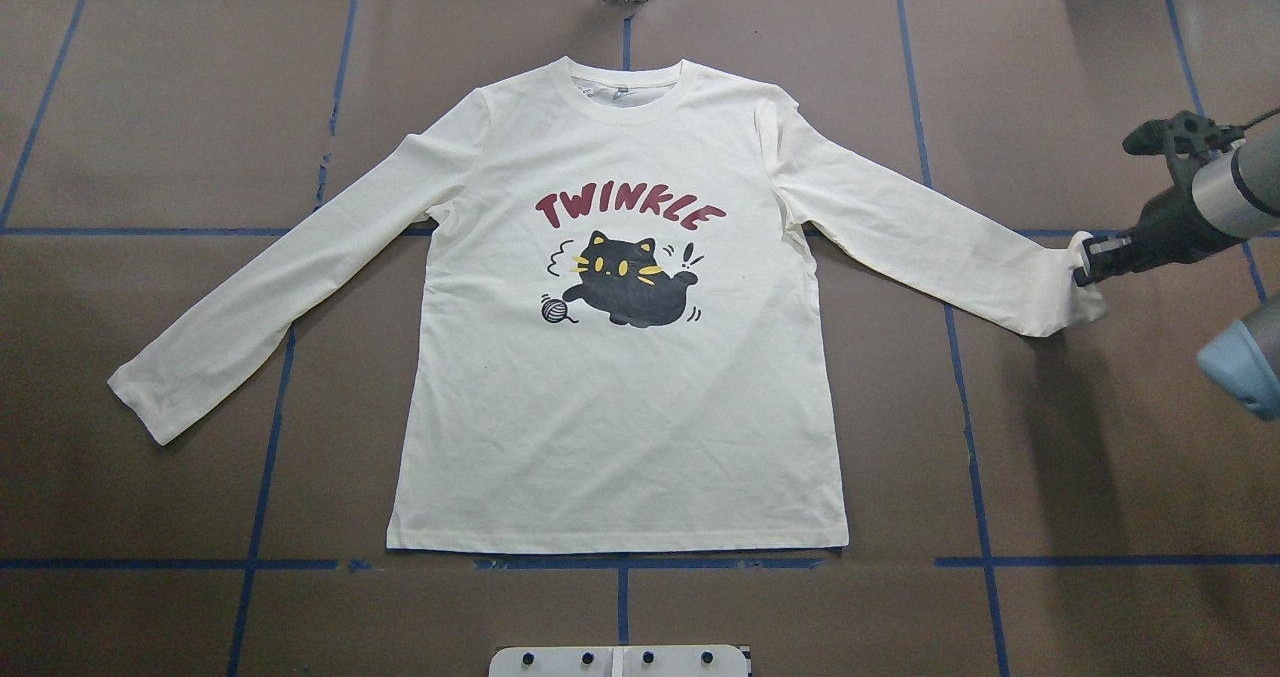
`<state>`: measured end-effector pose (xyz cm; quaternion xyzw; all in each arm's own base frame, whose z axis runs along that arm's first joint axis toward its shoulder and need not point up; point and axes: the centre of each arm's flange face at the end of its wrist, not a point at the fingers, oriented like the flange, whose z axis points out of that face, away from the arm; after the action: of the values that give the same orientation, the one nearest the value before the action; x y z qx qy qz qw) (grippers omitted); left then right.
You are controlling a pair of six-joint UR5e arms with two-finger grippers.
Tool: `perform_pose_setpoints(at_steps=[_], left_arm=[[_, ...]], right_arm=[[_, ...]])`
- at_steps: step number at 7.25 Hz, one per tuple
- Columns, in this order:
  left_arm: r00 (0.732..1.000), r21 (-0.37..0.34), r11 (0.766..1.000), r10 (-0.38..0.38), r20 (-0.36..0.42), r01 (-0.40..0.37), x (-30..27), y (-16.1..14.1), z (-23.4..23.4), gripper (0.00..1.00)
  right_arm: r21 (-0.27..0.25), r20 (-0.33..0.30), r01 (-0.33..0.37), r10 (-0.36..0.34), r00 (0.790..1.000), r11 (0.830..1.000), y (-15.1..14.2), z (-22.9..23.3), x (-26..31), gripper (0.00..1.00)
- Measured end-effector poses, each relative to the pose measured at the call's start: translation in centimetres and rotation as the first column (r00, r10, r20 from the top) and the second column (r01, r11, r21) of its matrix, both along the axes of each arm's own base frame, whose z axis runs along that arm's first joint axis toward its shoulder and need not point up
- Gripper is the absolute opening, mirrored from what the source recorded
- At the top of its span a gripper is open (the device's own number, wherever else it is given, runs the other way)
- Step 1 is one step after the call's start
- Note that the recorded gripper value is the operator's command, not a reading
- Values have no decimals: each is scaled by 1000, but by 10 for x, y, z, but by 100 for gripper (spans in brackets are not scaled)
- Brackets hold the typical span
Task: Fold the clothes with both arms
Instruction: 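Carry the grasped sleeve across the shirt front with the right gripper and release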
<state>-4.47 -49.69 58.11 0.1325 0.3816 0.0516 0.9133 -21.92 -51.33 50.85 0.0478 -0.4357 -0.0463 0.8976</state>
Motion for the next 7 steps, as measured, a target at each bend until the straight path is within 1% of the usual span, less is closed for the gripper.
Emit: perform_pose_setpoints(at_steps=[2,4,5,6,7], left_arm=[[1000,3,1000,0,0,0,0,-2,-1,100],[1000,3,1000,0,0,0,0,-7,-2,100],[1000,1,1000,0,0,0,0,-9,0,100],[1000,-4,1000,0,1,0,0,-10,2,100],[1000,-9,1000,1,2,-1,0,-12,5,100]], right_arm=[[8,65,10,-10,998,1000,-62,-111,-29,0],[-19,140,-2,4,990,1000,-123,-222,-70,0],[-12,176,9,-7,984,1000,-153,-281,-93,0],[15,206,37,-39,978,999,-168,-335,-120,0],[62,237,79,-91,967,995,-163,-380,-155,0]])
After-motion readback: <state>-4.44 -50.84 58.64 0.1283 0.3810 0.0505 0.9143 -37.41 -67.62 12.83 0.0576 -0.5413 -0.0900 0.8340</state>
